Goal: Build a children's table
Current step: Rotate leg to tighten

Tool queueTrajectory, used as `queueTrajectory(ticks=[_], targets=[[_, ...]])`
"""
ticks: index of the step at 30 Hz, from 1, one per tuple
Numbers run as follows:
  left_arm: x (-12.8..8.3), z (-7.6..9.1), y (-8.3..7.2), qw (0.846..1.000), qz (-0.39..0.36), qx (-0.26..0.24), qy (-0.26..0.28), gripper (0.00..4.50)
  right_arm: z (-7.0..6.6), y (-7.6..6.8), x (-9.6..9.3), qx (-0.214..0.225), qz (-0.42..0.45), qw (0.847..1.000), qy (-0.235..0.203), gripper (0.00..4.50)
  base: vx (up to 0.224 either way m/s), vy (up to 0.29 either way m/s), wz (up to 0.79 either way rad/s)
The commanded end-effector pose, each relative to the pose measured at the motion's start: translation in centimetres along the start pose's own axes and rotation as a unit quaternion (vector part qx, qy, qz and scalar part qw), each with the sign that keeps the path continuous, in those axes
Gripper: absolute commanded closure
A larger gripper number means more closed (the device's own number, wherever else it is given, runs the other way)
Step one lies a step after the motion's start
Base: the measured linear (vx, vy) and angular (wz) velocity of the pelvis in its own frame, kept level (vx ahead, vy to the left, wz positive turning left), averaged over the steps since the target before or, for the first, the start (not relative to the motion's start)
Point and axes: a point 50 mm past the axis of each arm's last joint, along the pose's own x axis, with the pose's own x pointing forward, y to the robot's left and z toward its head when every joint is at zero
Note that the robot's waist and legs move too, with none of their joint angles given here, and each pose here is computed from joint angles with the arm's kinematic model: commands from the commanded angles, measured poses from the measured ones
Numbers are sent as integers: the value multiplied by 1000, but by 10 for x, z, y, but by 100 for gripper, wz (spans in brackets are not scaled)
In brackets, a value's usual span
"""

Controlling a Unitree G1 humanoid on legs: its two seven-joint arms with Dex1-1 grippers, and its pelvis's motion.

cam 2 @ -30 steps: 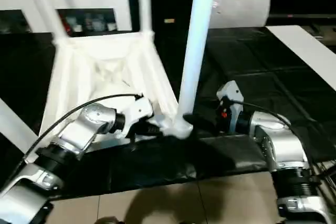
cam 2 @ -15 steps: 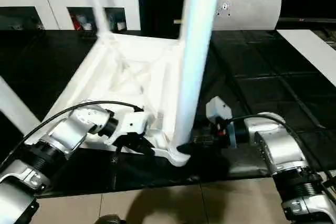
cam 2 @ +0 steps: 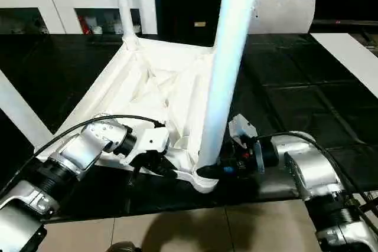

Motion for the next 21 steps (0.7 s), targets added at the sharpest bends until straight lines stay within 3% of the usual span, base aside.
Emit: queueTrajectory(ticks=[1, 3, 9, 11, 12, 14, 15, 21], targets=[[1, 10, 6, 998, 46, -23, -33, 450, 8, -4, 6, 9, -45, 999, -22, 238, 0, 0, 0], [5, 14, 10, 992, 92, -66, -56, 450, 5, -12, 17, 25, -119, 992, -15, 241, 0, 0, 0], [19, 24, 15, 978, 154, -122, -71, 450, 3, -28, 41, 84, -228, 969, -33, 246, 0, 0, 0], [31, 36, 23, 959, 205, -163, -105, 450, 3, -39, 60, 120, -291, 948, -41, 248, 0, 0, 0], [31, 36, 23, 959, 205, -163, -105, 450, 3, -39, 60, 120, -291, 948, -41, 248, 0, 0, 0], [36, 46, 34, 935, 265, -195, -130, 450, 9, -49, 71, 139, -333, 929, -76, 248, 0, 0, 0], [37, 48, 36, 931, 276, -199, -135, 450, 10, -50, 73, 135, -341, 927, -81, 214, 0, 0, 0], [40, 50, 31, 944, 256, -170, -121, 450, 13, -50, 76, 136, -343, 925, -94, 152, 0, 0, 0]])
